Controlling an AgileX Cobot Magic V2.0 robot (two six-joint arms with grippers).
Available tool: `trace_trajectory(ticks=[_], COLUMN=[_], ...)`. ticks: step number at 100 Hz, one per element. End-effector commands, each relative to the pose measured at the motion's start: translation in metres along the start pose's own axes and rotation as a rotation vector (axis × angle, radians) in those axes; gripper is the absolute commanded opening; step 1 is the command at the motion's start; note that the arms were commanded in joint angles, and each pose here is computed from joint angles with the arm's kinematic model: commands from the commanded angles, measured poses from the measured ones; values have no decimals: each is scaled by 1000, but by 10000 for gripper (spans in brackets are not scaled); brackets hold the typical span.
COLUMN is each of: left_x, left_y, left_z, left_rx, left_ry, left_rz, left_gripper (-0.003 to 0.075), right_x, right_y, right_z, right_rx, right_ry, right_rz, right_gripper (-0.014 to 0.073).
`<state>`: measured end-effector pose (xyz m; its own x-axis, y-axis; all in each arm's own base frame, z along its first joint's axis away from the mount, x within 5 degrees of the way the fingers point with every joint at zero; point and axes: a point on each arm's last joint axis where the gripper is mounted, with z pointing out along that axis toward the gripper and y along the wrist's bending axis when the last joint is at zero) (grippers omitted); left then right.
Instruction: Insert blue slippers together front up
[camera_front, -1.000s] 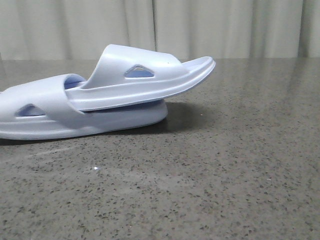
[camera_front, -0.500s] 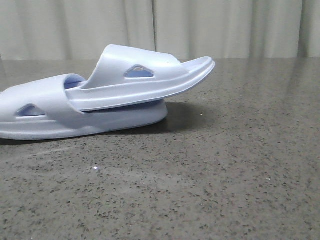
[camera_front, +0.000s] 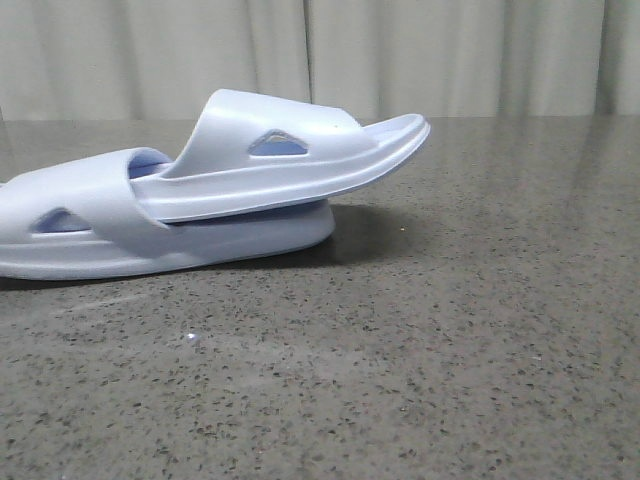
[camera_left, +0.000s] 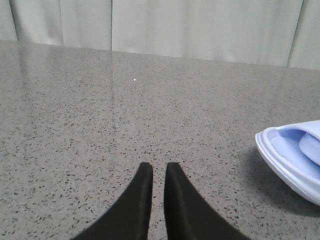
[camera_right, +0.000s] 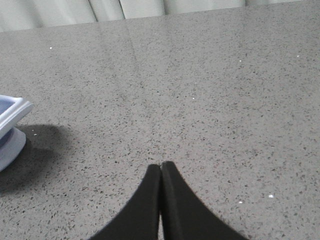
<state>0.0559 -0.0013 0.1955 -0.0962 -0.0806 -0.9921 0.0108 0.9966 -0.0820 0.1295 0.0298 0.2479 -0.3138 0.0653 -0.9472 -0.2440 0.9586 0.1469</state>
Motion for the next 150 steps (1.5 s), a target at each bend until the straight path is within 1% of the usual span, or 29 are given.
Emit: trace_trajectory(ticks=[1, 37, 48, 57, 69, 72, 73, 74, 75, 76, 77, 78, 79, 80, 81, 86, 87, 88, 91, 92, 93, 96, 100, 119, 129, 150], left_x=[-4, -4, -4, -4, -4, -4, -4, -4, -4, -4, -4, -4, -4, -4, -4, -4, -4, -4, -4, -4, -4, -4, -4, -4, -4, -4], left_y=[-1, -1, -1, -1, -1, -1, -1, -1, -1, -1, -1, -1, -1, -1, -1, -1, -1, -1, -1, -1, -1, -1, -1, -1, -1, -1], left_z=[-1, -1, -1, -1, -1, -1, -1, -1, -1, -1, -1, -1, -1, -1, -1, -1, -1, -1, -1, -1, -1, -1, -1, -1, -1, -1], left_rx=[14, 14, 14, 14, 14, 14, 14, 14, 14, 14, 14, 14, 14, 14, 14, 14, 14, 14, 14, 14, 14, 14, 14, 14, 14, 14], left_ry=[-74, -74, -74, -74, -74, -74, -74, -74, -74, -74, -74, -74, -74, -74, -74, -74, -74, -74, -74, -74, -74, -74, -74, -74, -74, -74], left_rz=[-15, -15, -15, -15, -15, -15, -15, -15, -15, -15, -15, -15, -15, -15, -15, -15, -15, -15, -15, -15, -15, -15, -15, -15, -15, -15], left_gripper=[15, 15, 15, 15, 15, 15, 15, 15, 15, 15, 15, 15, 15, 15, 15, 15, 15, 15, 15, 15, 15, 15, 15, 15, 15, 15], right_x=[-9, -9, -9, -9, -10, -11, -11, -11, -12, -12, -13, -13, -13, -13, -13, -15, -15, -15, -15, -15, -15, -14, -13, 10, 25, 59], right_y=[1, 1, -1, -4, -7, -8, -8, -9, -9, -9, -10, -10, -10, -11, -11, -13, -13, -13, -13, -14, -14, -15, -16, -22, -22, -23], right_z=[-1, -1, -1, -2, -7, -10, -10, -12, -12, -13, -14, -16, -16, -17, -17, -22, -23, -23, -27, -28, -28, -31, -35, -49, -54, -57], right_rx=[-4, -4, 21, 55, 90, 110, 116, 124, 130, 131, 139, 149, 149, 158, 162, 182, 188, 190, 198, 206, 206, 221, 239, 327, 340, 342], right_ry=[-32, -32, -34, -39, -41, -56, -56, -64, -65, -70, -79, -84, -90, -88, -97, -123, -124, -128, -141, -147, -149, -161, -189, -282, -313, -348], right_rz=[7, 7, 7, 7, -56, -50, -76, -43, -74, -44, -43, -73, -46, -75, -53, -76, -100, -90, -107, -128, -118, -142, -143, -151, -187, -202], right_gripper=[-80, -80, -80, -80, -80, -80, -80, -80, -80, -80, -80, -80, -80, -80, -80, -80, -80, -80, -80, -80, -80, -80, -80, -80, -80, -80])
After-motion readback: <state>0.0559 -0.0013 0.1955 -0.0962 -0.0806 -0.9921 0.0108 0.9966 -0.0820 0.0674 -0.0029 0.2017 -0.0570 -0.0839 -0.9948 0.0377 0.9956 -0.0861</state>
